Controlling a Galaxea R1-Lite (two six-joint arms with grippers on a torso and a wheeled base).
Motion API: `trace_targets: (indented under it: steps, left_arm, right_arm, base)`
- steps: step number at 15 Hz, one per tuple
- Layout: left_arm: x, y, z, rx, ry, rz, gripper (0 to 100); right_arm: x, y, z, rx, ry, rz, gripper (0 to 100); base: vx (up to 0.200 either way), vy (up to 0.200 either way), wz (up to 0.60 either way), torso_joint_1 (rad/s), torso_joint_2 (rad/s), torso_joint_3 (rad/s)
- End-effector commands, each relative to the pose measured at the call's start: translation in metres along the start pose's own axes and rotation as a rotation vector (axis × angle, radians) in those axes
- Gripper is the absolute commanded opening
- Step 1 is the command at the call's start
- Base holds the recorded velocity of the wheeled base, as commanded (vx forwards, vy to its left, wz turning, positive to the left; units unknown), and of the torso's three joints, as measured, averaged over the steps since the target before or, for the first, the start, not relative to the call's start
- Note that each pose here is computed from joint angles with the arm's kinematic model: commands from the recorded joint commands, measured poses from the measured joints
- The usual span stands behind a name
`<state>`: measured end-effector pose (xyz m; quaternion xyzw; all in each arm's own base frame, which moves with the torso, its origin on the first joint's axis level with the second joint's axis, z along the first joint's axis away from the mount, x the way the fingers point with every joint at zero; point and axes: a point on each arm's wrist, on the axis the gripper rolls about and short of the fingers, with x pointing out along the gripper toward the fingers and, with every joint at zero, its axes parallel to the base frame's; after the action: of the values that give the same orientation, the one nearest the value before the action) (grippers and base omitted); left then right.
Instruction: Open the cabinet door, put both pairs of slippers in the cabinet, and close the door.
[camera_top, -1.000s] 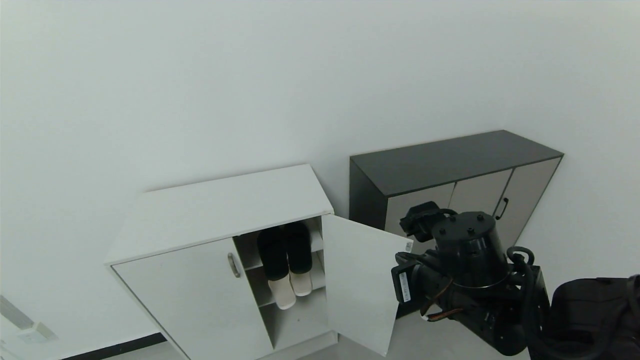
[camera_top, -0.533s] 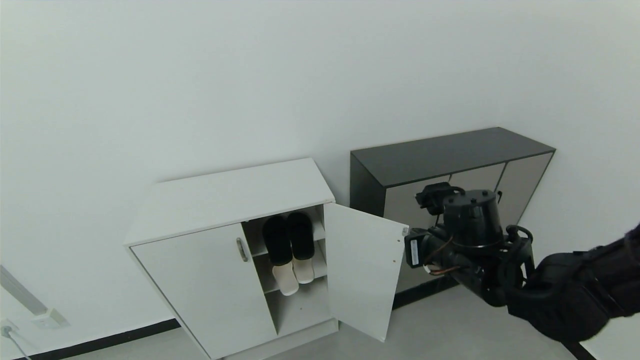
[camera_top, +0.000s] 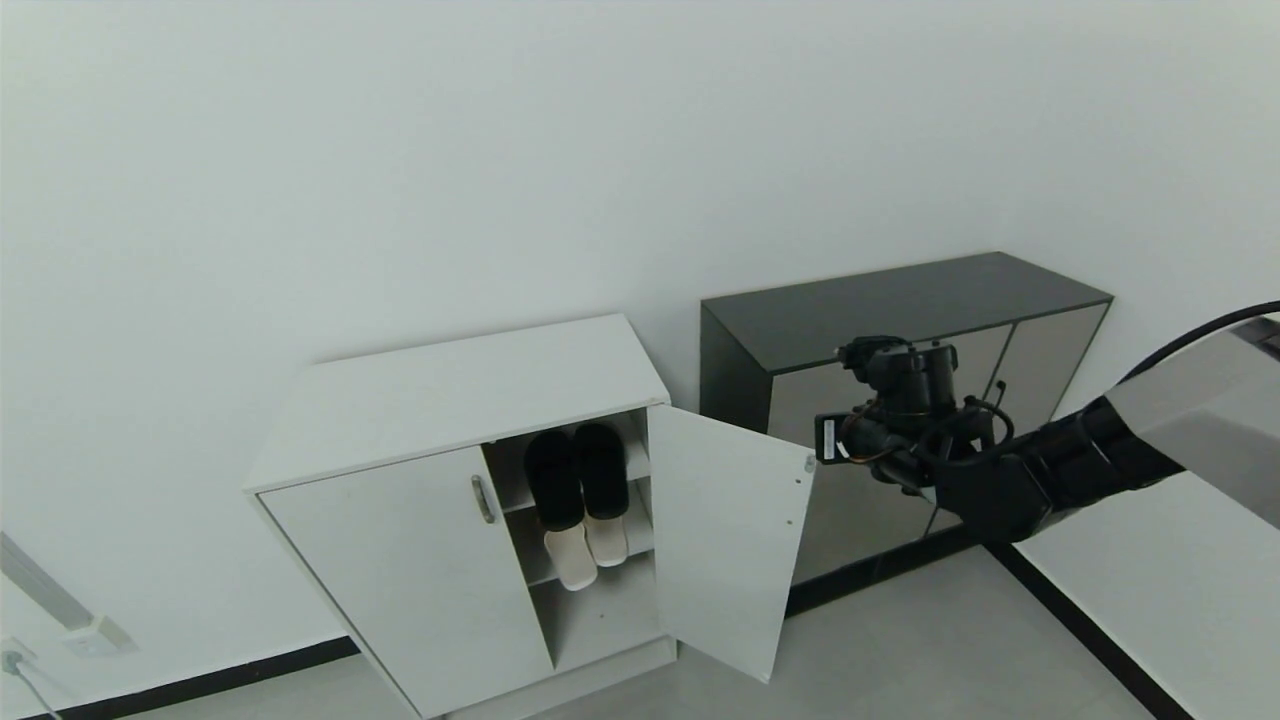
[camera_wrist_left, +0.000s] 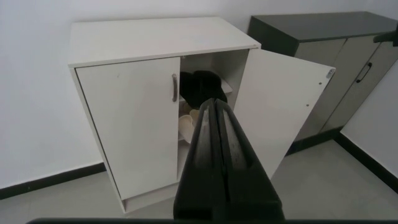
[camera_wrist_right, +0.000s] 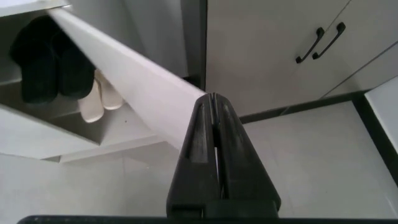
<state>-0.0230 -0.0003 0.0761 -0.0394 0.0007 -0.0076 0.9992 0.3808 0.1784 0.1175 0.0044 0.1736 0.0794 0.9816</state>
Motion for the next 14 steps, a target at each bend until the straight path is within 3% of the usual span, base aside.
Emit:
trace_targets:
  steps: [1,14]
  left_arm:
    - [0.0,0.0,0.0,-0.001,0.001,0.0,0]
    - [0.0,0.0,0.0,-0.003,0.001,0.0,0]
  right_arm:
    - [0.029,-0.006,-0.013,0.003,0.032,-0.027,0]
    - [0.096,-0.018,-0.033,0.047,0.035,-0.035,0]
  base:
    - [0.0,0.0,0.0,0.0,0.0,0.0]
    - [0.0,0.0,0.0,0.0,0.0,0.0]
